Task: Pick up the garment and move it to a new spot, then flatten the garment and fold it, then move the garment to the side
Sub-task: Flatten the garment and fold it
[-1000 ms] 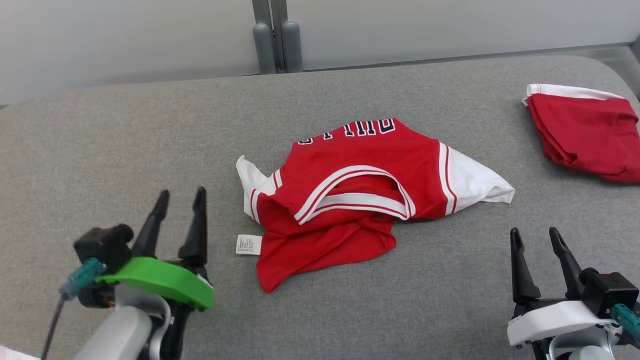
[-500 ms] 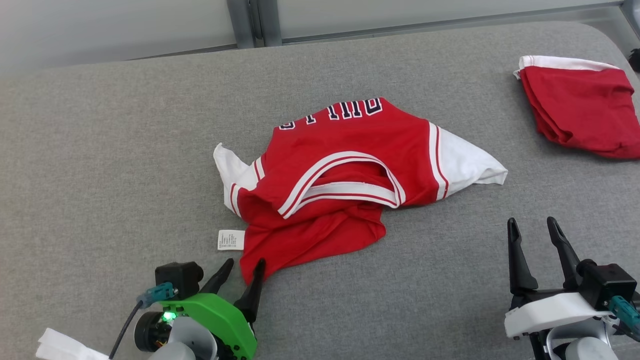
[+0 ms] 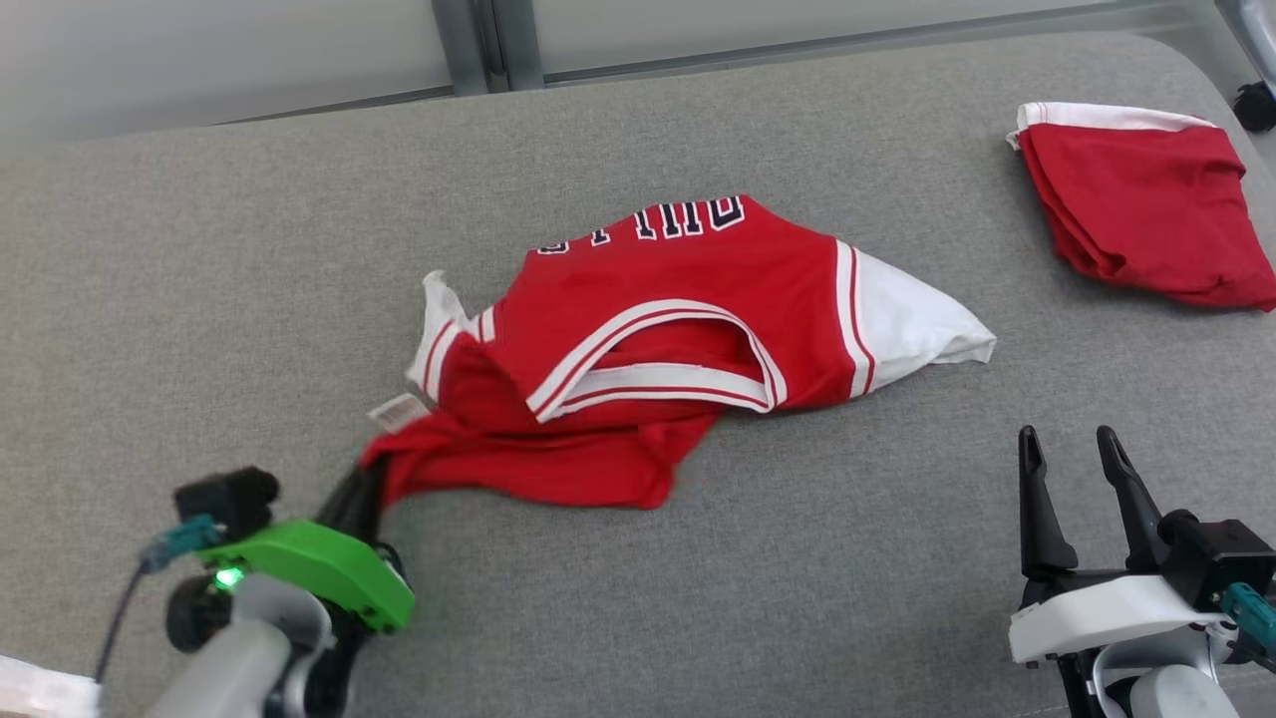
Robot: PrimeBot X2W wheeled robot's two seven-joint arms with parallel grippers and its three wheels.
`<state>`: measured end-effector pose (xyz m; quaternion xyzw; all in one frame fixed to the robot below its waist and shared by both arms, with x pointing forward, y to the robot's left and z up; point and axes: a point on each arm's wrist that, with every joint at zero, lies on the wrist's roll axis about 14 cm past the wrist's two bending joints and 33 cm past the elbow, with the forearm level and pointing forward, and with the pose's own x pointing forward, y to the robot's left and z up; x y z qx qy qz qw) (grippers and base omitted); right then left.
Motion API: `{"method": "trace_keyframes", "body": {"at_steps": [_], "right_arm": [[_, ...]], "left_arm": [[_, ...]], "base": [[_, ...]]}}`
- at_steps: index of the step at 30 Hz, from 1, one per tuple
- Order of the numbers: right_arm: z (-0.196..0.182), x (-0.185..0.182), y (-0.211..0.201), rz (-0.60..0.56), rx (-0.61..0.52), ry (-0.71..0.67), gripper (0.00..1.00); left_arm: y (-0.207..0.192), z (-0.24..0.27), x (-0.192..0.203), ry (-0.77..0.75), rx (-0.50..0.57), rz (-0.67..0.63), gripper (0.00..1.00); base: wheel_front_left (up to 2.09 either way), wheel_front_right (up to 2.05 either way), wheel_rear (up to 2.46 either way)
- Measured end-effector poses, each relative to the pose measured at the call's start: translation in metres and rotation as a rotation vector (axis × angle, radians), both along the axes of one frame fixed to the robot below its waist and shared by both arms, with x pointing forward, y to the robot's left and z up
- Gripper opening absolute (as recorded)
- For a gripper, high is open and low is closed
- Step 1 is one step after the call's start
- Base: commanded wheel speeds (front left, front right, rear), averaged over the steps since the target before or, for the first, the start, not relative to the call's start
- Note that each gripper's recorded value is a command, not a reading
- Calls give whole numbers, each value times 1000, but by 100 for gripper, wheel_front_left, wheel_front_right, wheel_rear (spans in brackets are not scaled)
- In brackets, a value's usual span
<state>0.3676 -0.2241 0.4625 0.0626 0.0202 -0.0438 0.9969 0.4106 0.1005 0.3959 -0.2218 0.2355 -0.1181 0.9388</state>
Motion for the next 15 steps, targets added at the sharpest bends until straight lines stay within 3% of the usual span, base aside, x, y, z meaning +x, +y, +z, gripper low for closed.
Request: {"method": "trace_keyframes", "body": {"at_steps": [4, 8, 15], "right_arm": [[2, -2, 2, 3, 13, -8, 100], [6, -2, 4, 7, 23, -20, 100], [10, -9, 3, 3, 37, -33, 100]], "left_arm": [[53, 59, 45, -217, 82, 113, 0], [77, 129, 72, -441, 175, 141, 0], [27, 229, 71, -781, 238, -41, 0]], "base": [[0, 0, 0], [0, 0, 0], [0, 0, 0]]}}
